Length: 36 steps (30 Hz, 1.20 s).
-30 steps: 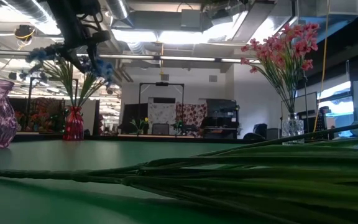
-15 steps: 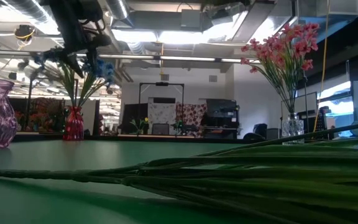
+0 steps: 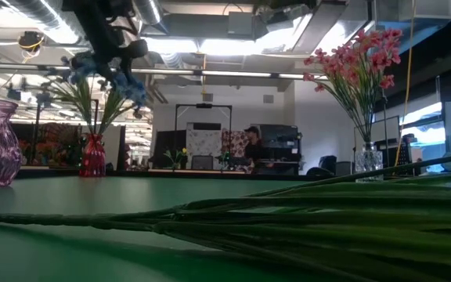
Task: Sort flowers into vase by color
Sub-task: Put the top blue flowers into the red vase
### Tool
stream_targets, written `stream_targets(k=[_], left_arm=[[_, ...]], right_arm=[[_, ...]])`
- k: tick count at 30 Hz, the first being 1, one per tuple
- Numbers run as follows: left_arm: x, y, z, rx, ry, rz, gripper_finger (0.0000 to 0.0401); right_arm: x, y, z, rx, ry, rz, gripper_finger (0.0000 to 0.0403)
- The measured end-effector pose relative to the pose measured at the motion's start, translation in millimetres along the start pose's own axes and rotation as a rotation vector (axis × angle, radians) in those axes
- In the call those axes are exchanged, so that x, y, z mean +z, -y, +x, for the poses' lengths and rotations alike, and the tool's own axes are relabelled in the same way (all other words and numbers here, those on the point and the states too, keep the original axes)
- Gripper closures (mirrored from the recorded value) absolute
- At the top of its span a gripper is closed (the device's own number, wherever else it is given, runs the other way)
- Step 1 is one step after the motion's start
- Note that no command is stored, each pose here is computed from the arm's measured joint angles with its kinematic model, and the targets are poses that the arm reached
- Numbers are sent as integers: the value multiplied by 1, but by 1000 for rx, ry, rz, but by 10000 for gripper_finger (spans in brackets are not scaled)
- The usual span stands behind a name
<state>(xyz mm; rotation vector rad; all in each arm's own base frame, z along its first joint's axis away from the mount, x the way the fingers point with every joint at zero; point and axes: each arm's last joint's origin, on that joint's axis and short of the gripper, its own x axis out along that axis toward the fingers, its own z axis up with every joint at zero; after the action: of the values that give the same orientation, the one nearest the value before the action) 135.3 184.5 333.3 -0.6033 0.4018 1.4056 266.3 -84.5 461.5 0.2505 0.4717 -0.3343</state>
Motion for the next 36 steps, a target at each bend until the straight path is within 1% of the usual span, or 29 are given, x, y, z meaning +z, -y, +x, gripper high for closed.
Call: stream_targets(k=[4,9,16,18,21,23,26,30,33,36], left_arm=[[4,1,0,29,65,12,215],[9,0,0,108,135,43,215],[11,1,0,98,163,31,215],[8,1,2,95,154,32,215],[-5,0,13,92,136,36,215],[-15,2,21,81,160,43,215],[-29,5,31,67,203,88,215],[-29,13,32,17,313,134,215],[-30,15,32,42,348,175,215],[-28,14,31,86,381,159,215]], right_arm=[[-3,0,0,-5,-29,7,118],[-3,1,0,-6,-35,22,118],[-2,0,0,-4,-22,22,118],[-2,0,0,-4,-22,22,118],[-2,0,0,-4,-20,22,118],[-2,0,0,-4,-20,22,118],[-2,0,0,-4,-19,22,118],[-1,0,0,-1,-8,21,118],[0,0,0,0,-1,21,118],[0,0,0,0,-1,21,118]])
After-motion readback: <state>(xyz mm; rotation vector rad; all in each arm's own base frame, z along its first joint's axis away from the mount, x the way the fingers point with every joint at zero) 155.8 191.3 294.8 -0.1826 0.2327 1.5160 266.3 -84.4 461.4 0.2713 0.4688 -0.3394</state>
